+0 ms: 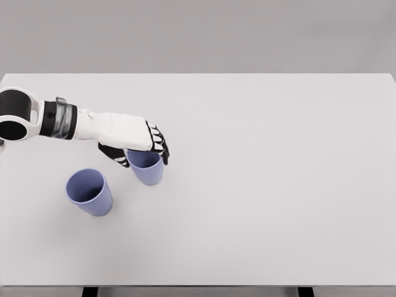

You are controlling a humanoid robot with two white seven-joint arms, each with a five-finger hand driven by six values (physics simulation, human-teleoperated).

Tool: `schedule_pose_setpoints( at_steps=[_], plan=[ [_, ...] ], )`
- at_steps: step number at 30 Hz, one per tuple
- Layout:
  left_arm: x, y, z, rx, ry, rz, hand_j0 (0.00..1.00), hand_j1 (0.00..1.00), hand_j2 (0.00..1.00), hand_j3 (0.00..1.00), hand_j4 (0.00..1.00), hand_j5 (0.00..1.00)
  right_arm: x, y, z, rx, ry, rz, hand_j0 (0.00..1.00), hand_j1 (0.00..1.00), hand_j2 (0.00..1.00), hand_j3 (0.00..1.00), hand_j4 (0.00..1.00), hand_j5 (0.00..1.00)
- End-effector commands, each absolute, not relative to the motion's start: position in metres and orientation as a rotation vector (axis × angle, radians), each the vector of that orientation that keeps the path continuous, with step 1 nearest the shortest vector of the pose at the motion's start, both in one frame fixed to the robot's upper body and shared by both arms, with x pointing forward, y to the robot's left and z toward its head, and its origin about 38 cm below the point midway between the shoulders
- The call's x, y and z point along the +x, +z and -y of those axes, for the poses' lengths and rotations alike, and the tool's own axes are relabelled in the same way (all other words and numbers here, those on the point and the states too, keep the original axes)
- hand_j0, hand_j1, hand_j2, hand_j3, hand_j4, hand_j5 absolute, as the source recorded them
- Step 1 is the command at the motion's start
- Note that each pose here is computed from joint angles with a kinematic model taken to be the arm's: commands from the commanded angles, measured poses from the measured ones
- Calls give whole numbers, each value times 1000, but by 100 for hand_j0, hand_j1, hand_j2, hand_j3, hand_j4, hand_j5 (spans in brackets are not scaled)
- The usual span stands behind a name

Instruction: Place the right cup on the left cup with left arm

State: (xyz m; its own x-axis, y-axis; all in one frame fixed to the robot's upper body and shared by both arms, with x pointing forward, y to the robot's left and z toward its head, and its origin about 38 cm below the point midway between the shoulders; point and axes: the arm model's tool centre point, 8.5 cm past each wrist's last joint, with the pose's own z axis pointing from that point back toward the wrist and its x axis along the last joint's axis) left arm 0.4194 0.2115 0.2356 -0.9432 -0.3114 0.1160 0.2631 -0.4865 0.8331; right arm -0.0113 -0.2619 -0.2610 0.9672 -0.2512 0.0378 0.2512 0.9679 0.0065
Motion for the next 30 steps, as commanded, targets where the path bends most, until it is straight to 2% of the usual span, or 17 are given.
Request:
schedule_pose_setpoints(
  at_steps=[1, 8, 30],
  plan=[
    [419, 237, -213, 72, -2444, 1367, 67, 67, 67, 67, 67, 67, -11, -261, 262, 2, -255, 38, 100, 100, 100, 100, 100, 100],
    [414, 247, -211, 73, -2457, 1392, 64, 64, 64, 64, 64, 64, -11, -261, 262, 2, -254, 38, 100, 100, 100, 100, 100, 100],
    [397, 308, -259, 195, -2399, 1441, 64, 64, 64, 64, 64, 64, -11, -261, 262, 2, -254, 38, 100, 100, 100, 100, 100, 100]
  ],
)
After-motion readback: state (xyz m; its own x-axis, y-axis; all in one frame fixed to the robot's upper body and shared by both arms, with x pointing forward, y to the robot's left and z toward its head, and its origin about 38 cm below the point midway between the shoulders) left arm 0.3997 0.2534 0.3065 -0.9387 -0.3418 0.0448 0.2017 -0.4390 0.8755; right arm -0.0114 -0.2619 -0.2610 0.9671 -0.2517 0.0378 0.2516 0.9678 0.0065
